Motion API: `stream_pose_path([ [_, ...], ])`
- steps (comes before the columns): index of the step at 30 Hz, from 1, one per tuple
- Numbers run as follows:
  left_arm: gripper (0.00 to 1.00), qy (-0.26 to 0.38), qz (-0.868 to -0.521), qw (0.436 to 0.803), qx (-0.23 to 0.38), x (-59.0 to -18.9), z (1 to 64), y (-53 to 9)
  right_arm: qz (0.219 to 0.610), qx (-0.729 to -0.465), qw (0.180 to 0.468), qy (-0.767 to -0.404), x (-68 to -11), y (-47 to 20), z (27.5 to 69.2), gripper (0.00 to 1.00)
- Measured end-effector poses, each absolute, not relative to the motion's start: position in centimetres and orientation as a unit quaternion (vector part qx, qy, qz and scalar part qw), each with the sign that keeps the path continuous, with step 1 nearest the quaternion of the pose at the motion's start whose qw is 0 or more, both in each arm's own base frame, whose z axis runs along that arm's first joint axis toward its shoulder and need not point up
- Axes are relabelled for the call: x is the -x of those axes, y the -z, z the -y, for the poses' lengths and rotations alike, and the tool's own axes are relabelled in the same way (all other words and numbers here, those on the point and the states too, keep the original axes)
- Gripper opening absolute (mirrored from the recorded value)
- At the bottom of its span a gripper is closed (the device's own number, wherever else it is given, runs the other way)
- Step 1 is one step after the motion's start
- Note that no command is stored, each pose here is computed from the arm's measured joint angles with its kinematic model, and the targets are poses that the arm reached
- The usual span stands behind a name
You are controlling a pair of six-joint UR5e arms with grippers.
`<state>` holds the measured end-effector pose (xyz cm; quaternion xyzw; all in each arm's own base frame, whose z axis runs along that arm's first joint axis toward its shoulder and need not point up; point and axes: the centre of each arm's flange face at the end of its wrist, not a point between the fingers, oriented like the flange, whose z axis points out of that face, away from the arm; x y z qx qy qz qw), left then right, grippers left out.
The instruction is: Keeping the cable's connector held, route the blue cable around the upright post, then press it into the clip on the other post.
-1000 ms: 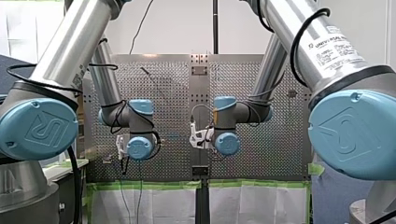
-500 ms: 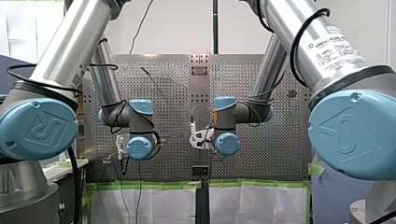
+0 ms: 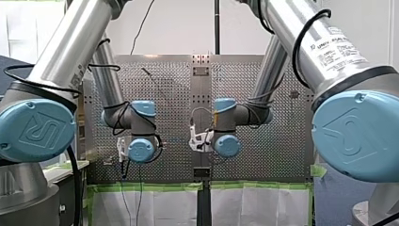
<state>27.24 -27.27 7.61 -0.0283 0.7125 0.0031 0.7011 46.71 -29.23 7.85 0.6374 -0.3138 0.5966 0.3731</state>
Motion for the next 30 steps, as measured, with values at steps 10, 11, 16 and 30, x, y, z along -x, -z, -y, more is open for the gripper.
stream_pose_path([
  [10, 0.0, -0.008, -0.713, 0.701, 0.032, -26.9, 27.3, -7.6, 0.323, -0.695, 0.353, -0.536, -45.9, -2.9, 28.1, 0.0],
  [11, 0.0, -0.008, -0.713, 0.701, 0.032, -26.9, 27.3, -7.6, 0.324, -0.7, 0.351, -0.531, -45.8, -2.7, 28.0, 0.0],
  [16, 0.0, -0.008, -0.713, 0.701, 0.032, -26.9, 27.3, -7.6, 0.326, -0.713, 0.346, -0.516, -45.4, -2.2, 27.7, 0.0],
  [30, 0.0, -0.005, -0.709, 0.703, 0.052, -26.8, 27.1, -10.0, 0.349, -0.701, 0.351, -0.514, -45.1, -5.0, 28.4, 0.0],
])
